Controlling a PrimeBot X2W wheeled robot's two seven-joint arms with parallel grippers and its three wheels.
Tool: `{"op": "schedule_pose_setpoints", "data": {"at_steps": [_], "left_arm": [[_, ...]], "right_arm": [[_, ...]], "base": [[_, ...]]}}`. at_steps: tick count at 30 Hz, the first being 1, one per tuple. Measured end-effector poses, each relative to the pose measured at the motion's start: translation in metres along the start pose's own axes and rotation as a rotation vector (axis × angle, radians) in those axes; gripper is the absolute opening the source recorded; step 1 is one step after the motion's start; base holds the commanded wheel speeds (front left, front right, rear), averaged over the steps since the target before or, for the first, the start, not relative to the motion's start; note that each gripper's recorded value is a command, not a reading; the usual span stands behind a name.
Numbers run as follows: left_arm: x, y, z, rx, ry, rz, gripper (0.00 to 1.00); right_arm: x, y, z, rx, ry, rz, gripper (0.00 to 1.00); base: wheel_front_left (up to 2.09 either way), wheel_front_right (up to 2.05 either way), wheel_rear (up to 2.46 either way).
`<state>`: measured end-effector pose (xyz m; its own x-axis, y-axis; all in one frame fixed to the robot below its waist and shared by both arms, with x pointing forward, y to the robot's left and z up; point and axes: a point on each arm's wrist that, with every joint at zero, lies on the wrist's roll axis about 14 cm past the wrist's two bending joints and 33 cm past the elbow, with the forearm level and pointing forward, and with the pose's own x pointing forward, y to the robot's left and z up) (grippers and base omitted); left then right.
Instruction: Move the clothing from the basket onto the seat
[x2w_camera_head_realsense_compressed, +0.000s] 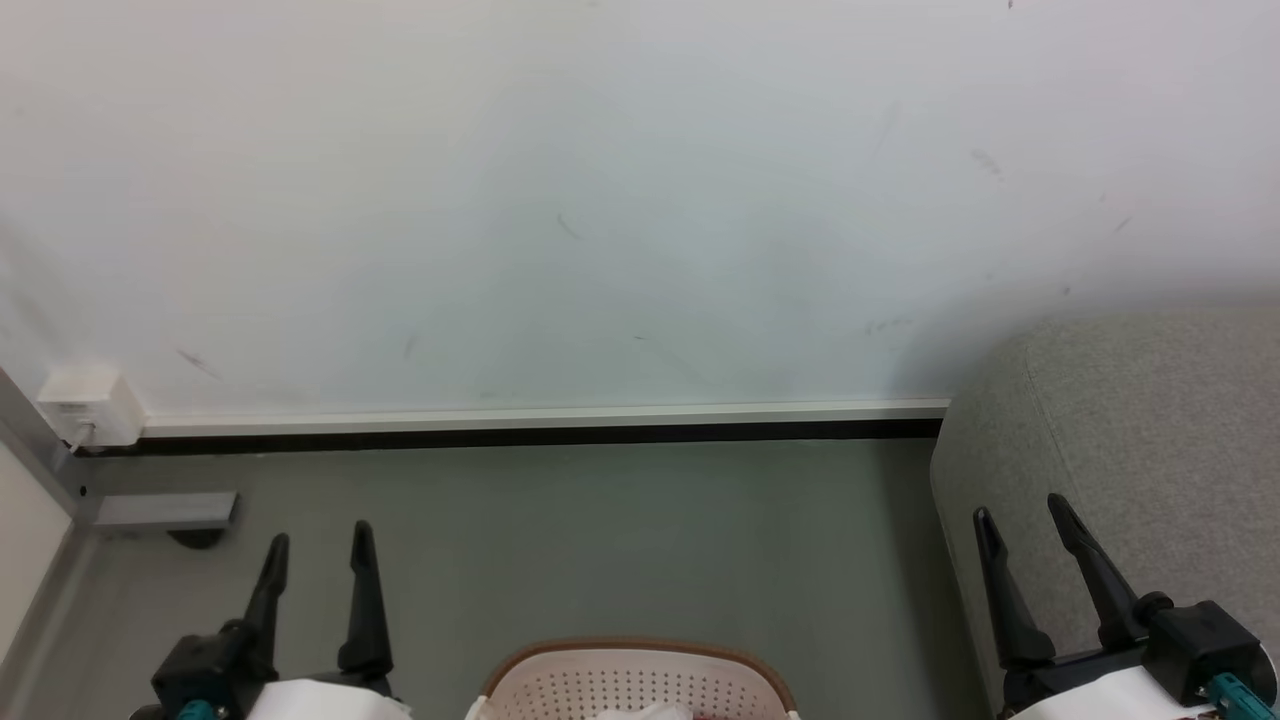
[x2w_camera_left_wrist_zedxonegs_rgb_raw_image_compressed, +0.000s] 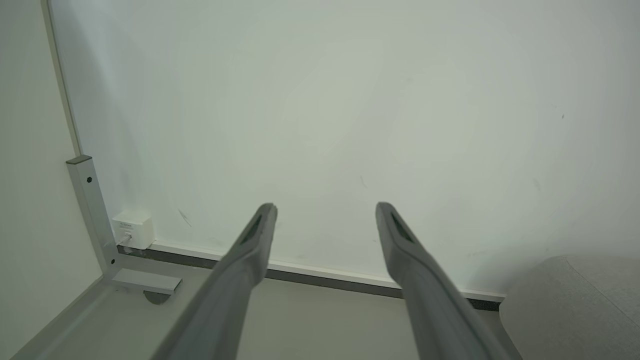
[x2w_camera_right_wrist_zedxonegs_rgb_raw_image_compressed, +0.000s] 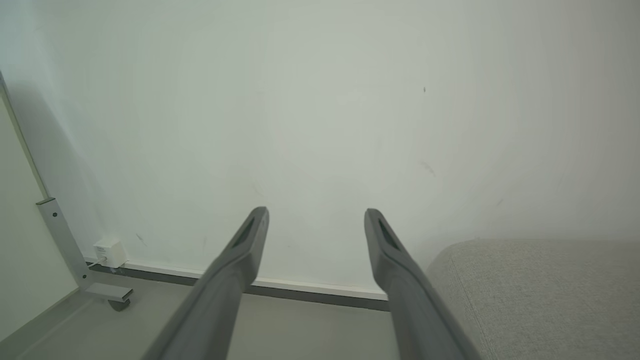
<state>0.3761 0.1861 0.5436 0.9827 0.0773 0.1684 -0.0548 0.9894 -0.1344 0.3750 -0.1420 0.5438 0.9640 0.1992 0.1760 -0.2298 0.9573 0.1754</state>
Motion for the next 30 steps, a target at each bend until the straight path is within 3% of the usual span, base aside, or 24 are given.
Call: {"op": "schedule_pose_setpoints", "data": {"at_steps": [16, 30], "left_arm": [[-0.0007, -0.0073, 0.0081, 0.104, -0.047, -0.034, 1.00], [-0.0001, -0.0088, 0.0057, 0.099, -0.041, -0.041, 1.00]], "right_arm": [[0.0005, 0.0067, 0.0080, -0.083, -0.035, 0.031, 1.00], [0.0002, 0.0039, 0.0074, -0.079, -0.033, 0.021, 1.00]], "base": [[0.00, 0.00, 0.00], [0.00, 0.00, 0.00]]}}
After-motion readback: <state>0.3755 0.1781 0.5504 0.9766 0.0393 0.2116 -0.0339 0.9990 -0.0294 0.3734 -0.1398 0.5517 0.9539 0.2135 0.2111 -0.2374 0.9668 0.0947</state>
